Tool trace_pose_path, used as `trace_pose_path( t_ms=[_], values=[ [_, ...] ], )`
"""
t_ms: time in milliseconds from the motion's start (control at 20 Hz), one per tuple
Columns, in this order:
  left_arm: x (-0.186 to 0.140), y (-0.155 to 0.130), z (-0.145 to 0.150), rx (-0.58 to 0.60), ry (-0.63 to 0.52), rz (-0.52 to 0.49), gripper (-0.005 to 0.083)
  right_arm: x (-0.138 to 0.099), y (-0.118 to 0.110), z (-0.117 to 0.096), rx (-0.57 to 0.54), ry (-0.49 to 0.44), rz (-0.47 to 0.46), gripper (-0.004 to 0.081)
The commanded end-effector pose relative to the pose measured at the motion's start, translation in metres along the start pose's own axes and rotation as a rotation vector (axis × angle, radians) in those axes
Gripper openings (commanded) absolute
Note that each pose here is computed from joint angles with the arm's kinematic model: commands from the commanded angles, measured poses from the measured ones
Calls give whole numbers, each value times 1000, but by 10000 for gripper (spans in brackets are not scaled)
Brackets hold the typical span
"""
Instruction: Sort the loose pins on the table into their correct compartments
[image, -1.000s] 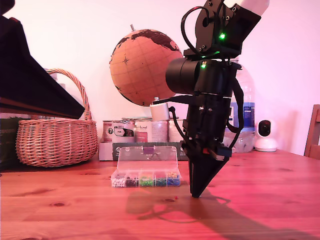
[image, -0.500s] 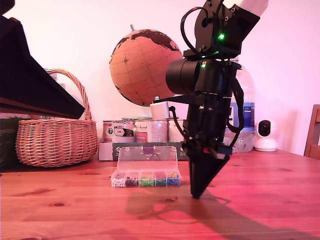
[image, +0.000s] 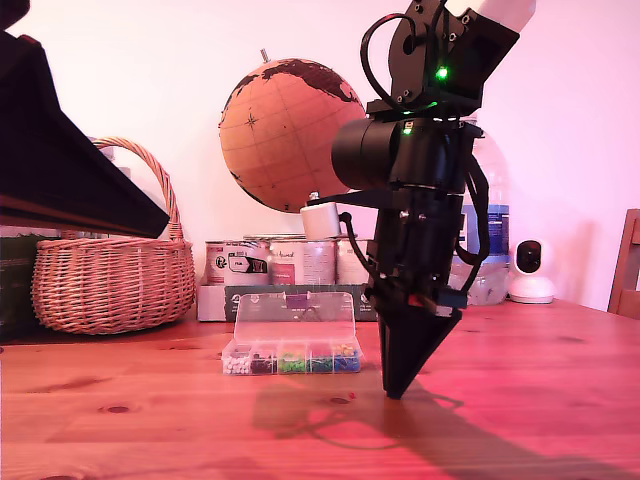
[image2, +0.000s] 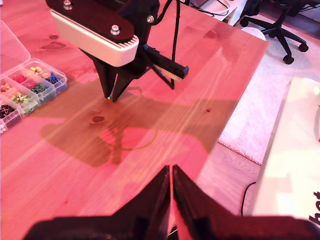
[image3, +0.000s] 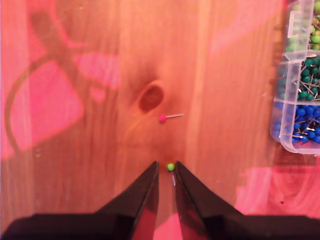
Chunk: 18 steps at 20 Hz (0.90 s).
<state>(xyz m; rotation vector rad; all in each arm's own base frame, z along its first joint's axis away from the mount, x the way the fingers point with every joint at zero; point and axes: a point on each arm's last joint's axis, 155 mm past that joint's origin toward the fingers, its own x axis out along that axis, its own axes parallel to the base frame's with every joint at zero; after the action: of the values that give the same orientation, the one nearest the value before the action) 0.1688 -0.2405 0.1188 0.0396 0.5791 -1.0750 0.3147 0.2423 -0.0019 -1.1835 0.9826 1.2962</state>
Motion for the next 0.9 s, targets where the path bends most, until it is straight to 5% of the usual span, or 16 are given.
trace_pose_path(
  t_ms=[0,850],
  values=[
    [0,0,3,6,-8,1,-21,19,15,-9,6,30,72,86],
    [0,0,2,4,-2,1,-21,29,16,-10,-14,31,89,-11]
  ],
)
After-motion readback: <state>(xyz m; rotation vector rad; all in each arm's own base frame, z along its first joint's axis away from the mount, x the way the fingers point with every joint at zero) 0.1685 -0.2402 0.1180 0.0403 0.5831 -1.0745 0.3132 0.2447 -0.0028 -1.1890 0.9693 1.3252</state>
